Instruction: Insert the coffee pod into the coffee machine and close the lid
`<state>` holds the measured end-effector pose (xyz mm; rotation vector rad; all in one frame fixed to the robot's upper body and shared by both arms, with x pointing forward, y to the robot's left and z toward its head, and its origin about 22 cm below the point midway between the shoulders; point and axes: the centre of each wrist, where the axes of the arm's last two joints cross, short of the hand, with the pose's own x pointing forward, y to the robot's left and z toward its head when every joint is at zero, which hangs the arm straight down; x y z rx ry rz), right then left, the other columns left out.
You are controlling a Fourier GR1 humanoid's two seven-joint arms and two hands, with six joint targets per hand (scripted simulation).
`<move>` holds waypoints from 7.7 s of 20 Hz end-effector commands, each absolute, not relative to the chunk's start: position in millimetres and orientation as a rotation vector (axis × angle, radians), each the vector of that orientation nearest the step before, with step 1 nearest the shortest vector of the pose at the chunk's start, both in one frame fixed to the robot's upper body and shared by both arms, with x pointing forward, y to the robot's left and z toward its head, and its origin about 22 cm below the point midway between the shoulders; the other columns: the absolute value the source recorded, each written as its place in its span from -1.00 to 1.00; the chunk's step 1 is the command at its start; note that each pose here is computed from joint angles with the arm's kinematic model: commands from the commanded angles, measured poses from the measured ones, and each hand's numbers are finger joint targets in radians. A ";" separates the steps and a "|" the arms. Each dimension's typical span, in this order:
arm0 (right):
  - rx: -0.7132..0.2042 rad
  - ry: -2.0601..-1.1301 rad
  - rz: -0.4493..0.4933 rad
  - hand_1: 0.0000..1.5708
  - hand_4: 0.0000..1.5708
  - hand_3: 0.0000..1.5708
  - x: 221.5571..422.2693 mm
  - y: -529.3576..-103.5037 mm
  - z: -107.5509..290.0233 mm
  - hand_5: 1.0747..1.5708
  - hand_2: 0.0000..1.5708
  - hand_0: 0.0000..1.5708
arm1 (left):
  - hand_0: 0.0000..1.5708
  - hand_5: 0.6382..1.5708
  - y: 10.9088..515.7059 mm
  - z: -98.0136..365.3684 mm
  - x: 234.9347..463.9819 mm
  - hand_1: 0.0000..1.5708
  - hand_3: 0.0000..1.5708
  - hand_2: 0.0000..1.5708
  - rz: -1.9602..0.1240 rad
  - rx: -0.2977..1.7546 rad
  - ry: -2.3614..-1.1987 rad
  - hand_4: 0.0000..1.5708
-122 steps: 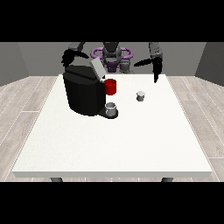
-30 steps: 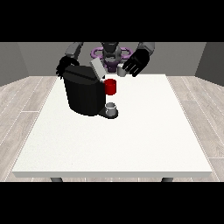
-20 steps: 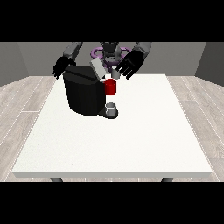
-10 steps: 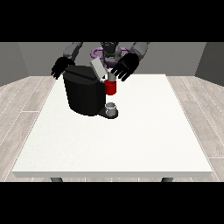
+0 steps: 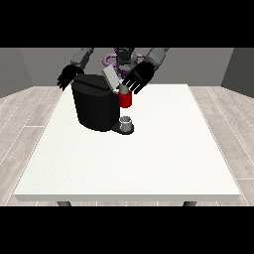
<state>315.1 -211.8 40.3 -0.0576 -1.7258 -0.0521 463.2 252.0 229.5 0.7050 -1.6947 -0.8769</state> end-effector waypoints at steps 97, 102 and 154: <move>-0.041 -1.630 0.161 -1.00 -1.00 -1.00 312.7 -251.6 46.0 1.00 -1.00 -1.00 | -1.00 1.00 254.9 -23.7 323.6 -1.00 -1.00 -1.00 -0.177 -0.172 -1.533 -1.00; -0.011 -1.650 0.130 -1.00 -1.00 -1.00 332.4 -246.5 44.7 1.00 -1.00 -1.00 | -1.00 1.00 233.0 -7.6 318.1 -1.00 -1.00 -1.00 -0.140 -0.184 -1.585 -1.00; -0.034 -1.782 0.468 -1.00 -0.86 -1.00 409.4 -153.8 105.4 1.00 -1.00 -1.00 | -1.00 1.00 271.3 41.9 318.4 -1.00 -1.00 -1.00 -0.141 -0.080 -1.692 -1.00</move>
